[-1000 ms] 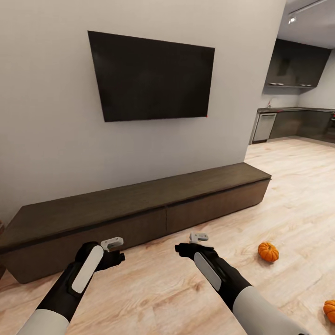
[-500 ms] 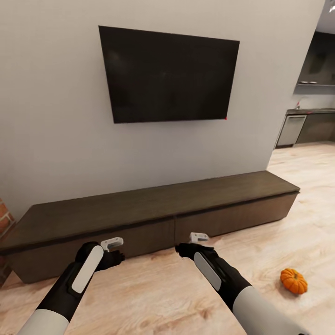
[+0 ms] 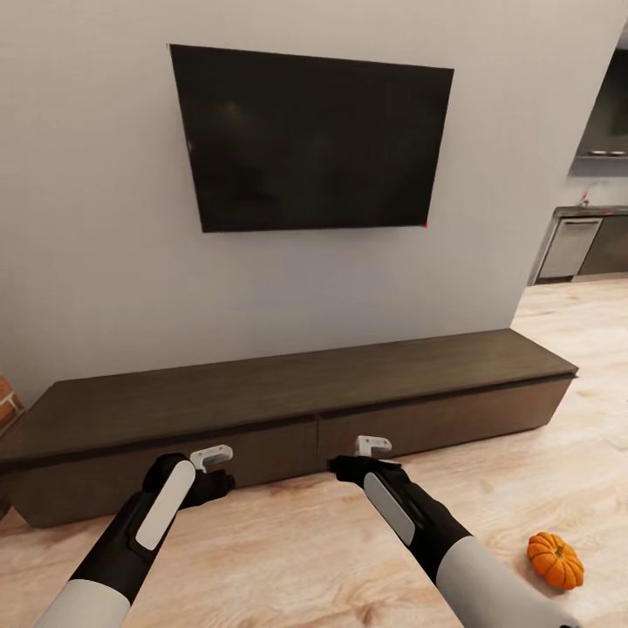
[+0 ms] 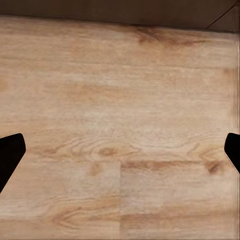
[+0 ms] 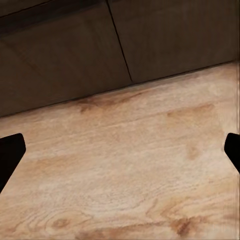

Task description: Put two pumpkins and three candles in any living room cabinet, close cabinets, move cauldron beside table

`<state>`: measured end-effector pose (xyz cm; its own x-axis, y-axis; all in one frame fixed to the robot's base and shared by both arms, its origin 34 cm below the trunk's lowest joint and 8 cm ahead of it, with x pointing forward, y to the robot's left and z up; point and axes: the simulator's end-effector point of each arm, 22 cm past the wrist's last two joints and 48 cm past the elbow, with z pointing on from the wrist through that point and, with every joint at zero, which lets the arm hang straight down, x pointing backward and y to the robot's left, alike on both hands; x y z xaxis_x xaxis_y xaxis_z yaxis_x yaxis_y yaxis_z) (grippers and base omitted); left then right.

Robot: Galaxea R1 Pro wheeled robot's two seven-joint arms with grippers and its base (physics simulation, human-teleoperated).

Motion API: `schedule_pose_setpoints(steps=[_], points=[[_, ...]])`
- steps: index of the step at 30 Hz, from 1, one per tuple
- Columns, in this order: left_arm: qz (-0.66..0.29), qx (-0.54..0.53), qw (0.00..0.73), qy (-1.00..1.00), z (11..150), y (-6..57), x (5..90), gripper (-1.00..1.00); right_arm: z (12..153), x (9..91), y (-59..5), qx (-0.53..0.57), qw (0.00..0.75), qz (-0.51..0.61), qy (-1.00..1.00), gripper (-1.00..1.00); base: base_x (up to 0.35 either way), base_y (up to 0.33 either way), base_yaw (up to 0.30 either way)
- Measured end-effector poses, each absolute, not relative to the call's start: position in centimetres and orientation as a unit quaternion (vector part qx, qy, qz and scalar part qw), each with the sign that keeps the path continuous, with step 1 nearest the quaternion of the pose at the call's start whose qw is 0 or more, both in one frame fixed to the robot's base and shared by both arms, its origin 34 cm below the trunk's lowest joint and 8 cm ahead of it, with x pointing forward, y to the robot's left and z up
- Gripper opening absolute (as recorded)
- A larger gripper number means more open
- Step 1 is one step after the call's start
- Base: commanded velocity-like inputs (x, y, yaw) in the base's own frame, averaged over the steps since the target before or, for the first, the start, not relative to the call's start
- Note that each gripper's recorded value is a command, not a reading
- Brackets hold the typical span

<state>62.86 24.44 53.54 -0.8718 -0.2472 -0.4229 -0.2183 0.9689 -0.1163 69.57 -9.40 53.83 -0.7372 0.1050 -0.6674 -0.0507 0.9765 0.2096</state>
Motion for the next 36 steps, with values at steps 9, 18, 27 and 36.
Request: schedule_pose_setpoints(steps=[9,18,27,36], points=[[-0.033,-0.121,0.223,0.967,53.55,24.47,62.86,1.00,53.83,69.56,-9.34,0.014,0.362,0.107,0.926,1.00,0.001,-0.322,0.183],[-0.033,-0.121,0.223,0.967,53.55,24.48,62.88,1.00,53.83,69.57,-9.36,0.014,0.362,0.107,0.926,1.00,-0.068,-0.307,0.147],[-0.033,-0.121,0.224,0.966,53.63,24.50,62.92,1.00,53.78,69.53,-9.46,0.012,0.361,0.105,0.926,1.00,0.032,-0.051,0.006],[-0.031,-0.122,0.225,0.966,53.67,24.72,62.94,1.00,53.86,69.55,-9.40,0.014,0.363,0.107,0.926,1.00,0.098,-0.002,0.000]])
